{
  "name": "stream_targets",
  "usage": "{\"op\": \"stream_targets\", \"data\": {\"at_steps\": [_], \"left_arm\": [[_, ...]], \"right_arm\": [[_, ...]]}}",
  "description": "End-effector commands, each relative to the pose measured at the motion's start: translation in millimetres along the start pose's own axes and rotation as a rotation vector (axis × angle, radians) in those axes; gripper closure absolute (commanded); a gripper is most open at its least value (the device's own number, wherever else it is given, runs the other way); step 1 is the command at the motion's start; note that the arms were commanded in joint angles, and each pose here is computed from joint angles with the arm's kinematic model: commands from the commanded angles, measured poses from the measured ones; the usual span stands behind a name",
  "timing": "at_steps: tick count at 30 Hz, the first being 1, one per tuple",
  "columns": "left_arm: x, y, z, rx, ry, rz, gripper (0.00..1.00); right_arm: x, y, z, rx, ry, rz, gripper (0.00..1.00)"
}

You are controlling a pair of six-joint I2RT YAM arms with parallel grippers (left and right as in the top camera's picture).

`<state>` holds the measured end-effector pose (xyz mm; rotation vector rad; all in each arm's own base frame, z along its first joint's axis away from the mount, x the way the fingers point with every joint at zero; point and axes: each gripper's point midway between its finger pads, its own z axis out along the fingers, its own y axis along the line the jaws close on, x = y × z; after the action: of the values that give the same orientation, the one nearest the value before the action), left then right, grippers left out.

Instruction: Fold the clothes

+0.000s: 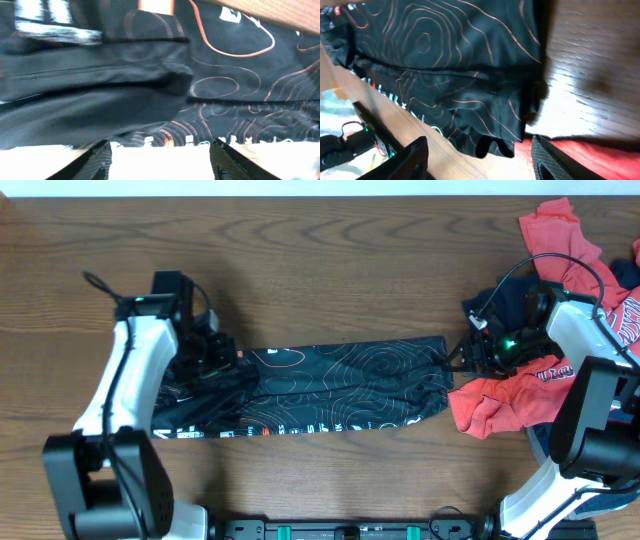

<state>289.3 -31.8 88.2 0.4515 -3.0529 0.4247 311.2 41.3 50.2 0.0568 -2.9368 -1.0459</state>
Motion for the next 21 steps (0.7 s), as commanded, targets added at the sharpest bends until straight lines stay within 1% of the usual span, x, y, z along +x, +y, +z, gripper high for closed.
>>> {"op": "stream_targets", "data": {"at_steps": [1,4,9,14,16,21], "left_arm": [[-7.2,16.3,-13.8,-0.054,-0.048,-0.01,0.33],[-7.5,23.0,-15.4,-0.054,-0.046,-0.035,0.32],[-8.7,26.2,-16.3,-0.053,-0.05,-0.047,0.31],[-8.6,26.2,-16.3,-0.053,-0.05,-0.047,0.31],[-8.6,26.2,-16.3,-0.053,-0.05,-0.047,0.31],[-8.5,26.2,-16.3,-0.053,-0.049,-0.047,0.31]], "right_arm": [[4.9,9.4,5.1,0.012,0.023,-0.076,0.35],[8.5,3.3,14.7,0.064,0.045,-0.053,0.35],[10.6,1.0,37.5,0.103,0.051,-0.08,0.34],[13.1,-14.1,56.7,0.226,0.051,-0.025,0.35],[15.6,-12.1,63.2,0.23,0.059,-0.043,0.37],[27.2,-3.0,74.4,0.229,0.106,-0.061,0.48]]}}
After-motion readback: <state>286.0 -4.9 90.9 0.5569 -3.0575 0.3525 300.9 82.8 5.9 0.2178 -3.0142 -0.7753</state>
